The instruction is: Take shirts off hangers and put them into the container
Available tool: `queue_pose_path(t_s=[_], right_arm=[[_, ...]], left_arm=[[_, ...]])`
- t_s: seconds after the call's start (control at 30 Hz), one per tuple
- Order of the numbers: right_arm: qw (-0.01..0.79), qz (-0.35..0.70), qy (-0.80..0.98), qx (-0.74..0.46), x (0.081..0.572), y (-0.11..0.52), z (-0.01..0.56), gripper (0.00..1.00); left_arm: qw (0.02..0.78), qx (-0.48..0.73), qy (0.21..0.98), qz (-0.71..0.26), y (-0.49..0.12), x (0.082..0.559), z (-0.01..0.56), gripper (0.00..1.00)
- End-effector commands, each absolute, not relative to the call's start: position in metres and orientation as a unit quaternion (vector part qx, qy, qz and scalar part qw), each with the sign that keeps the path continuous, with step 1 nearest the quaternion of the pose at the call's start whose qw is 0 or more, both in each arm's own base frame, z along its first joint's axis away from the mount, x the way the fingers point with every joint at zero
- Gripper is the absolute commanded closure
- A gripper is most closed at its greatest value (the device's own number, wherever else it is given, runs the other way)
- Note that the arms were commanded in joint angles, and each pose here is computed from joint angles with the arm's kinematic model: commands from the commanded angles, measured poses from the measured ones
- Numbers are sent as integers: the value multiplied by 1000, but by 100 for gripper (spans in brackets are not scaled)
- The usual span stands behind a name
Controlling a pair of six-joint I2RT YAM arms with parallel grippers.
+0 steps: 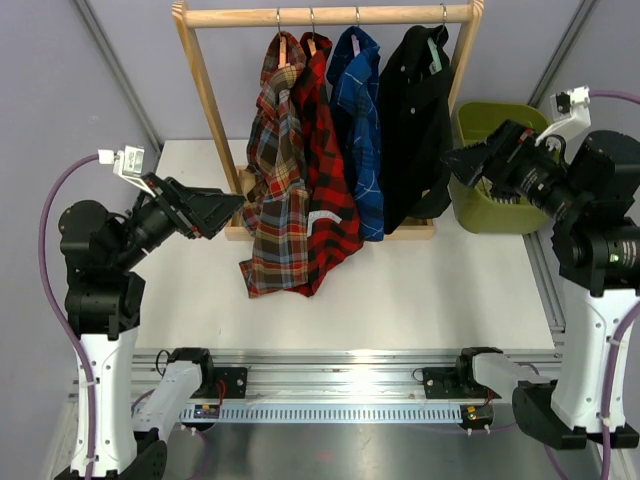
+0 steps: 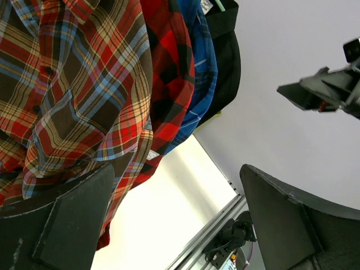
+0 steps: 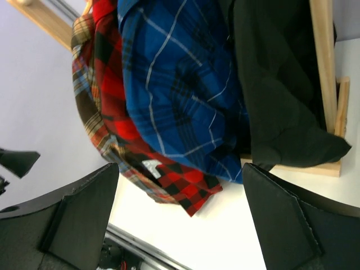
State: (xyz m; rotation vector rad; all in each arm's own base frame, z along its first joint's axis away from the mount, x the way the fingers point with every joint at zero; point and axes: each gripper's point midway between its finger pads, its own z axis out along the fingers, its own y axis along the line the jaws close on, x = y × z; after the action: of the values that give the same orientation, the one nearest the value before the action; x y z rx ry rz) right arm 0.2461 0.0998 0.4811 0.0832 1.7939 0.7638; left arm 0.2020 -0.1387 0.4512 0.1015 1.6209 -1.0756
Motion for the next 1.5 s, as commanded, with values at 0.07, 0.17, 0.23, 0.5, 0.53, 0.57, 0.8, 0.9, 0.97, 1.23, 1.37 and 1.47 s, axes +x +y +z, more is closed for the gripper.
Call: queue_pose_path(t_s=[0.07,0.17,0.23,0.5,0.53,0.57,0.8,0.9,0.97,1.23,1.37,1.47], right_arm=[[596,293,747,32,276,90,510,0],[608,225,758,69,307,65,513,0],[597,182,778,80,333,52,505,1],[551,144,821,37,395,54,470,5],[547,145,824,29,397,56,467,5],[541,146,828,20,400,60,463,5],[538,146,829,-42,399,100,457,3],[556,146,817,-49,390,109,471,2],[575,145,804,-48,378,112,486,2],[614,136,778,-23,349,100,510,0],[611,143,778,-25,359,106,508,0],[601,117,791,-9,380,102,495,1]], left_arm=[[567,71,665,-481,-146,202,462,1],[557,70,670,-486,-148,207,457,1],[552,69,674,-486,-148,210,452,1],[546,69,680,-485,-148,213,439,1],[546,71,679,-485,-149,212,439,1],[547,74,678,-486,-149,212,439,1],[549,115,662,-498,-157,202,450,1],[546,122,661,-500,-159,199,448,1],[543,124,662,-502,-160,198,446,1],[538,127,663,-505,-162,197,443,1],[536,123,662,-509,-162,198,442,1],[539,125,660,-508,-162,195,443,1]])
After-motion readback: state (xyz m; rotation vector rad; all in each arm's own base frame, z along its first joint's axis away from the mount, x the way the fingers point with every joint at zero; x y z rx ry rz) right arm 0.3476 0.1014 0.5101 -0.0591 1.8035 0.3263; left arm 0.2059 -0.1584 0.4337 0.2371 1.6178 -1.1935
